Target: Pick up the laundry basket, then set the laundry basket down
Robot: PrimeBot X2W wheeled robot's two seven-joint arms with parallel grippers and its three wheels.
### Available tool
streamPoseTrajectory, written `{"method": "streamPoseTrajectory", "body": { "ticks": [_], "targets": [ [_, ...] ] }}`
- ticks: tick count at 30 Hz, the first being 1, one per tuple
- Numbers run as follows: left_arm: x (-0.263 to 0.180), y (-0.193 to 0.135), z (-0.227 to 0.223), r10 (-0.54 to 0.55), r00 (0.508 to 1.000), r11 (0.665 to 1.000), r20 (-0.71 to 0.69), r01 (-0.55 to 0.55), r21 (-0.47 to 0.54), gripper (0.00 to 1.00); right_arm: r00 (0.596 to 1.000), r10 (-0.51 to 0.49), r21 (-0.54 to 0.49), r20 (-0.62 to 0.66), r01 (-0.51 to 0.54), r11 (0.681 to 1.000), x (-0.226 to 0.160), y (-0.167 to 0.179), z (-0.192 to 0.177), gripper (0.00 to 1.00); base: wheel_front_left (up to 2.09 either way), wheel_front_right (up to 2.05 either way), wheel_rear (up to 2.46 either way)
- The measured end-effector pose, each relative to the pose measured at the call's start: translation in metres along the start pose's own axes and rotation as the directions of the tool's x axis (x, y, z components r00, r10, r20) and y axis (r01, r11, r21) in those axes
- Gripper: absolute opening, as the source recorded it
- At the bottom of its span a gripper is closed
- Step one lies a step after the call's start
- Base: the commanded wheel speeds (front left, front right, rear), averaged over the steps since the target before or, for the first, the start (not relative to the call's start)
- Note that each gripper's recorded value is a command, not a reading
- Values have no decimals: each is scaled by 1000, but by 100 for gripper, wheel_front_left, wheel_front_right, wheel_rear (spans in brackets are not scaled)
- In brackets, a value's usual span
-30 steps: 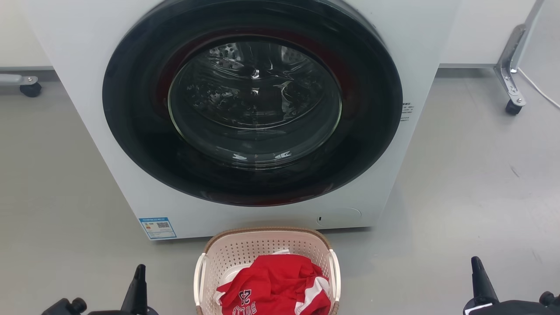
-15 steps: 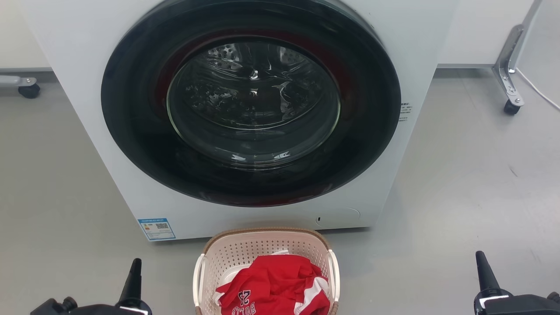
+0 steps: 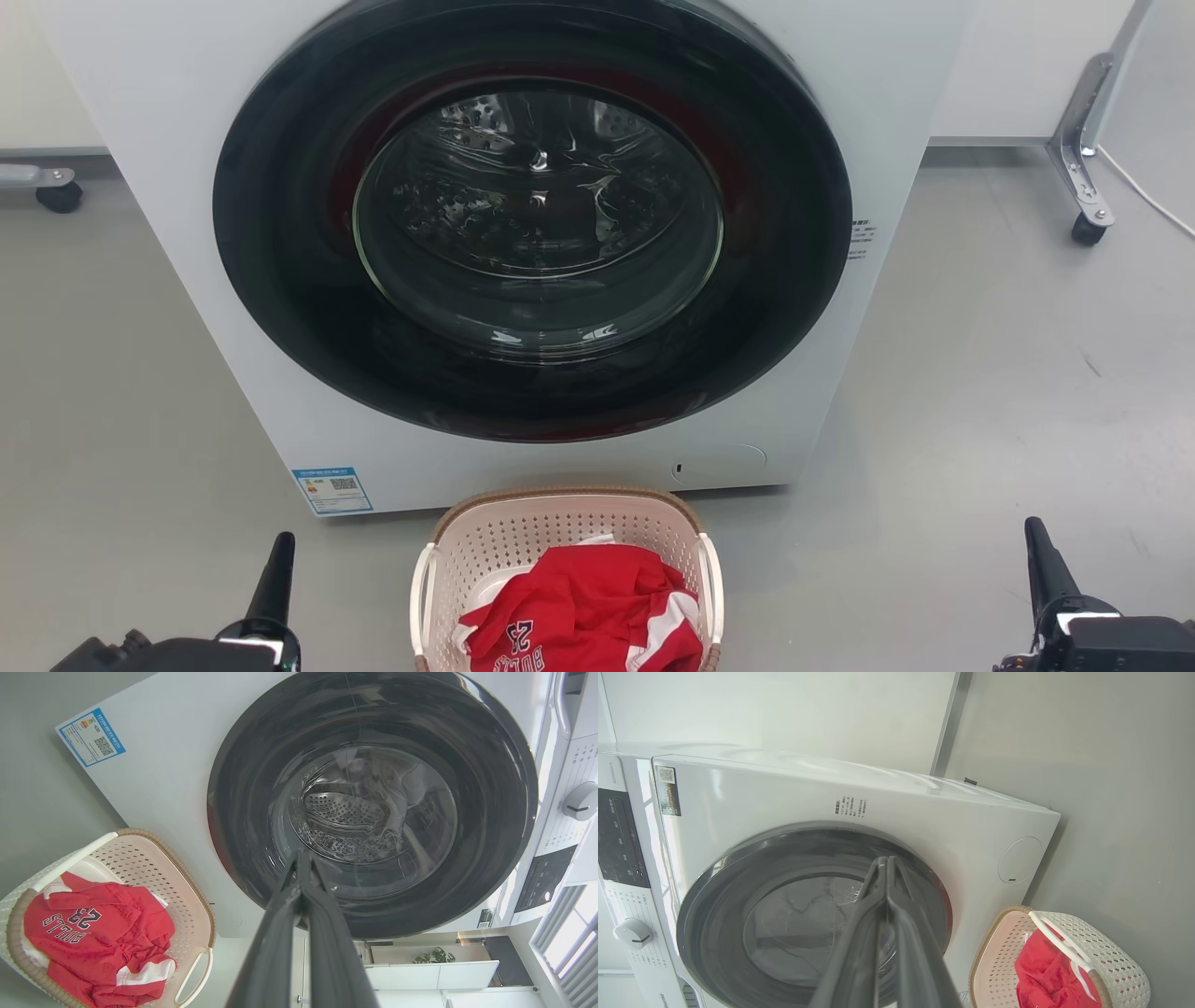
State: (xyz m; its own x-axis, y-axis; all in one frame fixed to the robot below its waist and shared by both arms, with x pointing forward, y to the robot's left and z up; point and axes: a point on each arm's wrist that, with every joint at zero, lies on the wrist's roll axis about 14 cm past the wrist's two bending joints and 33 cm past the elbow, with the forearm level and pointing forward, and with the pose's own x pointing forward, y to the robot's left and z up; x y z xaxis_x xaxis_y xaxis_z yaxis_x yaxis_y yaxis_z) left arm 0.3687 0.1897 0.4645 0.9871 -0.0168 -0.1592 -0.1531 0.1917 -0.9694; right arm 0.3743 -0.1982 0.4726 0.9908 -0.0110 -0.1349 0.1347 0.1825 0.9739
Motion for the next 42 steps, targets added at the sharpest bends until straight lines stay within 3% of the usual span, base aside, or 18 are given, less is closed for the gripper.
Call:
{"method": "streamPoseTrajectory", "body": {
  "ticks": [12,42],
  "targets": [
    [7,-14,4,-62,998,982,6,63,-177,0,999,33,184,15,-35,982,2,3,8,0,0,0,0],
    [8,-15,4,-69,998,979,9,69,-193,0,999,50,188,18,-52,981,5,9,9,0,0,0,0]
  ]
}}
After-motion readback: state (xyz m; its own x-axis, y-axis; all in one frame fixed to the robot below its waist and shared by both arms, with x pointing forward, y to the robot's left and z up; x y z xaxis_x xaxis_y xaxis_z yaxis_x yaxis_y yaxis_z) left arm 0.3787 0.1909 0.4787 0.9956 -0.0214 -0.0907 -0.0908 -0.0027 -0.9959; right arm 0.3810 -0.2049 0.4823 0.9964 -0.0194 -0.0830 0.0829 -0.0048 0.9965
